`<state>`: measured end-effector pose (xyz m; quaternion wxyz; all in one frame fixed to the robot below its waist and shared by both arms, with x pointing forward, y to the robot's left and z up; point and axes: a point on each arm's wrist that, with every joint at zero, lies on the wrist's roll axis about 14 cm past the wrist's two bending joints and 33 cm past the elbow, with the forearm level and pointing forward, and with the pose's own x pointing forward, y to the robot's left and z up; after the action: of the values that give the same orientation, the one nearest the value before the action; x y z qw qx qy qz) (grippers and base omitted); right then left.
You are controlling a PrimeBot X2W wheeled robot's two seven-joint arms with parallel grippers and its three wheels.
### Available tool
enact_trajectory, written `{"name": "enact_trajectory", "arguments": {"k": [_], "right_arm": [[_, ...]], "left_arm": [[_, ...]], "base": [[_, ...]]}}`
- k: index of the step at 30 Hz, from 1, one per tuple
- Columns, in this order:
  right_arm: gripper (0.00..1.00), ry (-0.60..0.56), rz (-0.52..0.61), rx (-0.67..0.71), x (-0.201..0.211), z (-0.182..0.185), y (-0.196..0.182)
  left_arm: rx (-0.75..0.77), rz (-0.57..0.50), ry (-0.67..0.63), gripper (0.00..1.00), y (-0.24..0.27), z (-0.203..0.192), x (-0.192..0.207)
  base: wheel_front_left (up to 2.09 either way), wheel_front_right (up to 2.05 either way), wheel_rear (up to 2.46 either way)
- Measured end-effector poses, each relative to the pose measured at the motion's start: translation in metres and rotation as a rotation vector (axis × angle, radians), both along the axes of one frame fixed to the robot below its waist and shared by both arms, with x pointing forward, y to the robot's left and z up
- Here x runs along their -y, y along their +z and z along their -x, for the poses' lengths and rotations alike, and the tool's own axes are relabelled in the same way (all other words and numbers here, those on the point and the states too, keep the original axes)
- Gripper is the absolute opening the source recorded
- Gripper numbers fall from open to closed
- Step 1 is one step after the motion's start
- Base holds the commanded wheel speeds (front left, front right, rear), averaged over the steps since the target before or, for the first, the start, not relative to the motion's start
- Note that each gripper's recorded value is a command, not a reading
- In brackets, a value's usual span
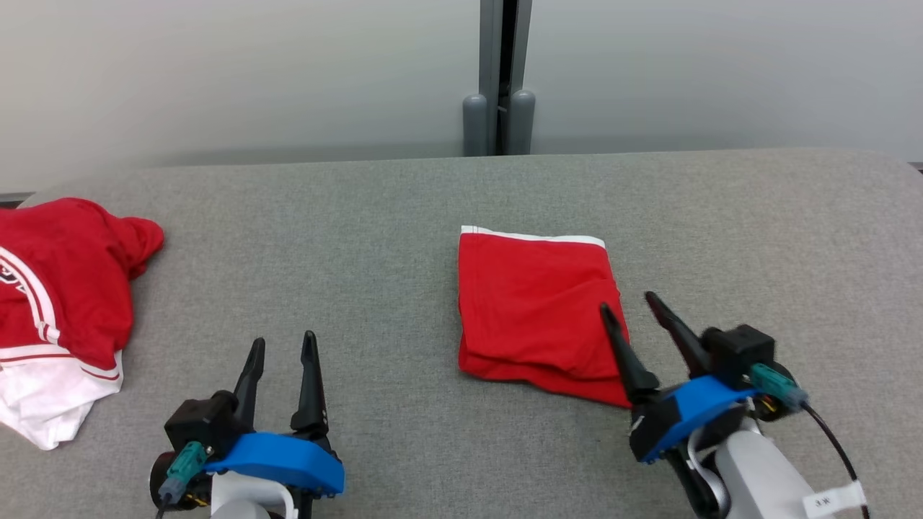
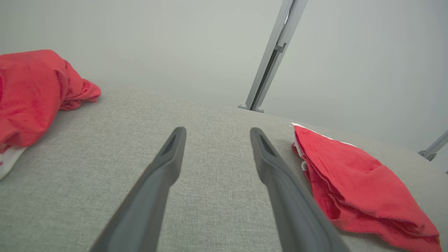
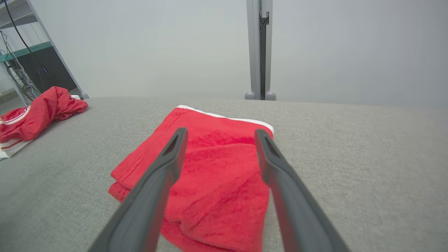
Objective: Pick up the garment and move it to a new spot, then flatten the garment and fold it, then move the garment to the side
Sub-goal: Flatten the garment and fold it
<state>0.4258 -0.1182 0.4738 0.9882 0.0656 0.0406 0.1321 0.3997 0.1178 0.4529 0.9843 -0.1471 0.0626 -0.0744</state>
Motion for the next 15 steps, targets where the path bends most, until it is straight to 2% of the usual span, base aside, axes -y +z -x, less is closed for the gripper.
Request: {"name": "enact_trajectory", "arguments": {"k": [4,7,15], "right_arm": [[1.0,-0.161,-0.003,0.031,0.048,0.018,0.004],[1.0,-0.232,0.019,0.03,0.07,0.036,-0.001],[1.0,-0.233,-0.006,-0.014,0.065,0.058,-0.016]], "left_arm": [[-0.003,-0.008,-0.018,1.0,-0.002,0.009,0.007],[-0.018,0.004,-0.008,1.0,-0.006,0.016,0.005],[-0.046,-0.044,0.037,1.0,-0.018,0.035,-0.014]], "base": [[0.0,0.0,0.0],[0.0,0.0,0.0],[0.0,0.0,0.0]]}}
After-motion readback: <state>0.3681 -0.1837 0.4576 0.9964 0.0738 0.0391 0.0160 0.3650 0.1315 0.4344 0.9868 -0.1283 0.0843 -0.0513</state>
